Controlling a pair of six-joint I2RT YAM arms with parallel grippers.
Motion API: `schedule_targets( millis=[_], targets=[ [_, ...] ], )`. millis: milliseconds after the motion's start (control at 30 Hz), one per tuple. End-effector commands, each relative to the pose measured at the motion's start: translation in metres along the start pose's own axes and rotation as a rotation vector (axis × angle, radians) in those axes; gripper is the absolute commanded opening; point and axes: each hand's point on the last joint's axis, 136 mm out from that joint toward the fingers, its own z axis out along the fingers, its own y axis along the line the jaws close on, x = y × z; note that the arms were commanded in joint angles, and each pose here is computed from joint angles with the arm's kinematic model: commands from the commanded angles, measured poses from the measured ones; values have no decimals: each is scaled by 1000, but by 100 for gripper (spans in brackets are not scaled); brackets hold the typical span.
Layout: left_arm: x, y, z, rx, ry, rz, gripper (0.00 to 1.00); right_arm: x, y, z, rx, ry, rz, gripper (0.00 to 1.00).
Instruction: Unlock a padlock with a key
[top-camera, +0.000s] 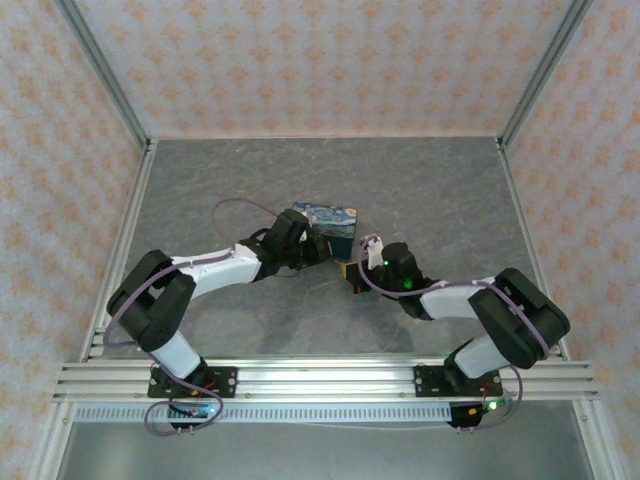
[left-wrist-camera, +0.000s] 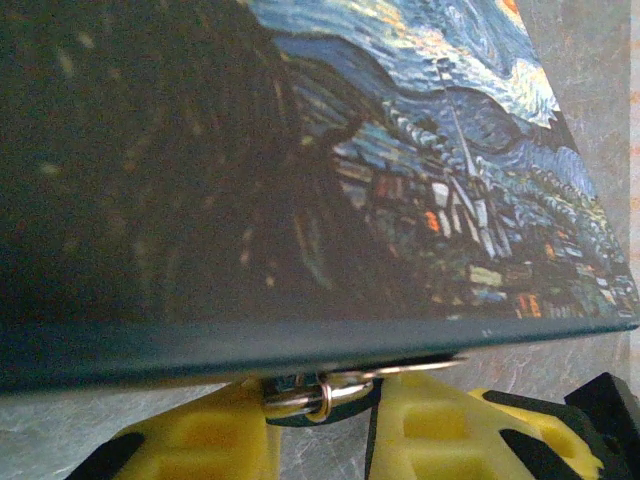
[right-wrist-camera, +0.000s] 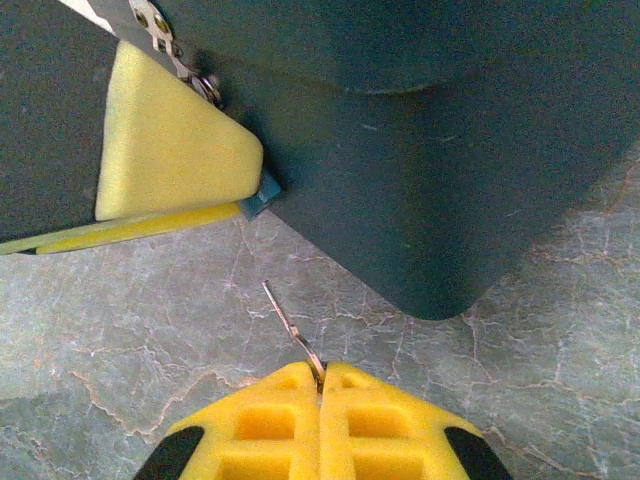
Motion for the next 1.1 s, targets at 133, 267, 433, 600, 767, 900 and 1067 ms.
schedule_targets(
  millis=[133,267,433,600,767,900,1067],
  targets=[
    [-17,-20,-8,55,-45,-13,24,-5,7,4,-45,-30,-53,0],
    [-17,-22,-8,62,-44,-20,24,-7,7,5,-45,-38,-54,0],
    [-17,-23,-9,63,-43,-32,24,-9,8,7,-52,-48,-53,0],
    [-17,-23,-9,62,-39,-41,24,-12,8,9,-55,-61,-52,0],
    [-19,-25,-9,71,-42,-52,24,-17,8,11,-53,-77,-52,0],
    [-18,-25,-9,70,-38,-63,24,-21,8,13,-53,-88,-54,0],
    [-18,-26,-9,69,-35,-64,24,-25,8,14,-54,-105,-49,0]
  ],
)
